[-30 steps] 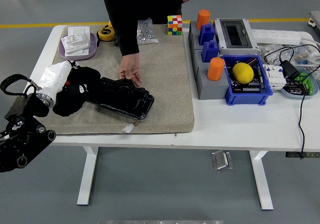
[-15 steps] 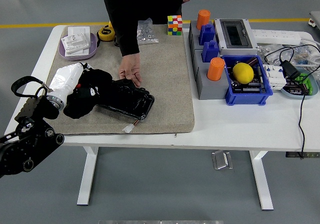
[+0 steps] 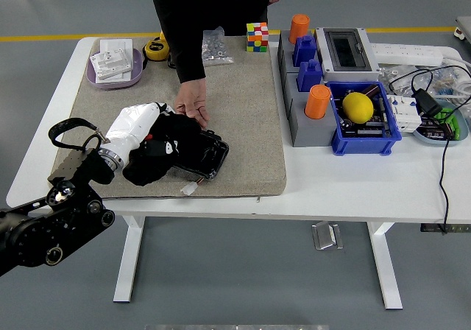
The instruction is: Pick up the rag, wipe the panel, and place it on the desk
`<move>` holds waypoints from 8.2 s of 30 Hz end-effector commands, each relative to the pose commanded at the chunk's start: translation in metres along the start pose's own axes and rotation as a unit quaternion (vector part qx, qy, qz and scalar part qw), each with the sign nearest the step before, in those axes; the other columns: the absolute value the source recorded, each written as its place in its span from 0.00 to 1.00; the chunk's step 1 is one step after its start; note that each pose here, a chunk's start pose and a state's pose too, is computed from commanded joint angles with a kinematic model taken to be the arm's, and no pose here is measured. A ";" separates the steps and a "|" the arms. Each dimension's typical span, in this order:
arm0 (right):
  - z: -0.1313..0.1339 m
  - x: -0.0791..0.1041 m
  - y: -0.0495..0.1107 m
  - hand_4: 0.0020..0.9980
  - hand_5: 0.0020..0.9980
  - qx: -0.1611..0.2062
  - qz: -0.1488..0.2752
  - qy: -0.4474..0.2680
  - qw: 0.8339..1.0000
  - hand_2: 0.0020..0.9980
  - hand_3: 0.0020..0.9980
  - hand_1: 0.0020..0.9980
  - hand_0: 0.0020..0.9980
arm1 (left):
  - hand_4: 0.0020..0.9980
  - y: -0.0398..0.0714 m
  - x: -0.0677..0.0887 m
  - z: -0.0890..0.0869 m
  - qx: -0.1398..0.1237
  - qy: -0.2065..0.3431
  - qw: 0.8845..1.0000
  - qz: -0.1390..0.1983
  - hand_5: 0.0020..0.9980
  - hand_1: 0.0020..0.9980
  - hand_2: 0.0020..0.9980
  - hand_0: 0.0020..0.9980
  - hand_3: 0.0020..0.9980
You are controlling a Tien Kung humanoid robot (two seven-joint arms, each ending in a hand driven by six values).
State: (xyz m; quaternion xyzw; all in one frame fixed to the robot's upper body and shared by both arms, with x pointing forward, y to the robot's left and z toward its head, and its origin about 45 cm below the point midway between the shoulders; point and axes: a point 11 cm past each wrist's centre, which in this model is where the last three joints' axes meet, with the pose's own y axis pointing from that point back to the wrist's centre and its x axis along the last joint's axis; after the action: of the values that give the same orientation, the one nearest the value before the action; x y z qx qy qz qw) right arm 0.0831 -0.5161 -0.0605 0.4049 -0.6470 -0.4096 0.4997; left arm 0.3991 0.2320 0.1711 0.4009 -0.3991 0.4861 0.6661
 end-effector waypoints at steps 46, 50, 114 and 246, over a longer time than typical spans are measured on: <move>0.002 0.003 0.000 0.98 0.54 -0.002 0.002 -0.002 1.000 0.67 0.58 0.62 0.72 | 0.29 0.002 -0.015 0.010 -0.009 0.003 1.000 -0.020 0.00 0.19 0.53 0.22 0.43; 0.002 0.002 0.000 0.98 0.54 -0.002 0.002 -0.002 1.000 0.67 0.58 0.62 0.72 | 0.29 0.001 -0.011 -0.005 0.010 0.002 1.000 -0.012 0.00 0.19 0.53 0.22 0.43; -0.003 -0.003 0.000 0.98 0.54 0.000 -0.001 -0.004 1.000 0.67 0.58 0.62 0.72 | 0.28 0.016 0.037 -0.161 0.206 0.043 0.973 0.096 0.00 0.27 0.54 0.25 0.50; 0.011 -0.011 -0.003 0.97 0.54 -0.011 -0.001 0.000 1.000 0.67 0.58 0.62 0.72 | 0.85 0.041 0.081 -0.096 0.033 0.590 0.788 0.176 0.45 0.66 0.76 0.43 0.63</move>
State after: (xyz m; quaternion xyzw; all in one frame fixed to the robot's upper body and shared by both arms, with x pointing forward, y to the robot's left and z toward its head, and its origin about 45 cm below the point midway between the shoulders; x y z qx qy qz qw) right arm 0.0751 -0.5054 -0.0684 0.4001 -0.6421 -0.4169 0.5038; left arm 0.3905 0.3556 0.2172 -0.0193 0.0237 0.7493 0.6615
